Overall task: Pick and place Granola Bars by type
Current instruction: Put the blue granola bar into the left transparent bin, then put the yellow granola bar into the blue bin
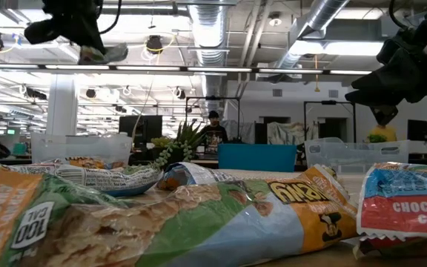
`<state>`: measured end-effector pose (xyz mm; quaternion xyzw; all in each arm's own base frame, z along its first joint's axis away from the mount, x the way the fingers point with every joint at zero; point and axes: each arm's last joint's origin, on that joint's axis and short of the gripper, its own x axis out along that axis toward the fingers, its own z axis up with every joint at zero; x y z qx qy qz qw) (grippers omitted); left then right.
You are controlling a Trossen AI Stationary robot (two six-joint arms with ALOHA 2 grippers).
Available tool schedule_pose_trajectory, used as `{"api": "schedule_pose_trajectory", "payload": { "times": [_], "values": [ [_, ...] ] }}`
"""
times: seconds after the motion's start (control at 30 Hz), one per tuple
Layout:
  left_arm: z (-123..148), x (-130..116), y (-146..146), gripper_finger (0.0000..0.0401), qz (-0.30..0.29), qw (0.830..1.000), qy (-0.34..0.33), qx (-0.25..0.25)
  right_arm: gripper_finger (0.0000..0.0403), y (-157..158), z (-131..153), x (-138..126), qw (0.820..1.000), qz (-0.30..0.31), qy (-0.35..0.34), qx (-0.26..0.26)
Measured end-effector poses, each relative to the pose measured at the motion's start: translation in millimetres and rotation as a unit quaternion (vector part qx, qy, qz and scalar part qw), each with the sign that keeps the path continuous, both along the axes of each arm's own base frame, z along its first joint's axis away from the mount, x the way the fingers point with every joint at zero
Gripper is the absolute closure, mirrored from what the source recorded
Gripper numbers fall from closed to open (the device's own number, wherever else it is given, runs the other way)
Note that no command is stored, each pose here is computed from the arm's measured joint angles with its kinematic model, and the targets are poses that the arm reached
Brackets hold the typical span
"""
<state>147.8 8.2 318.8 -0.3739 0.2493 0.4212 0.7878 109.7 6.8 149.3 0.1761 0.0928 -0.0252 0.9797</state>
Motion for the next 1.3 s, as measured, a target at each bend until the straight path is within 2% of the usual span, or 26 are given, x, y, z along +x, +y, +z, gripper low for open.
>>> {"api": "schedule_pose_trajectory", "payload": {
  "times": [0.17, 0.47, 0.8, 0.93, 1.13, 1.3],
  "values": [
    [1, -9, 33, 0.0369, 0.081, 0.996, 0.021, 0.01, 0.0275, 0, 0, 0, 1.0, 0.0, 0.0, 0.0],
    [-6, -16, 77, 0.0369, 0.167, 0.982, 0.081, 0.02, 0.0275, 0, 0, 0, 1.0, 0.0, 0.0, 0.0],
    [-19, -10, 100, 0.0363, 0.159, 0.973, 0.166, 0.021, 0.0275, 0, 0, 0, 1.0, 0.0, 0.0, 0.0],
    [-24, -10, 105, 0.0335, 0.149, 0.971, 0.184, 0.014, 0.0275, 0, 0, 0, 1.0, 0.0, 0.0, 0.0],
    [-30, -15, 109, 0.0284, 0.165, 0.965, 0.203, 0.015, 0.0275, 0, 0, 0, 1.0, 0.0, 0.0, 0.0],
    [-30, -15, 109, 0.0268, 0.164, 0.966, 0.201, 0.012, 0.0275, 0, 0, 0, 1.0, 0.0, 0.0, 0.0]
  ]
}}
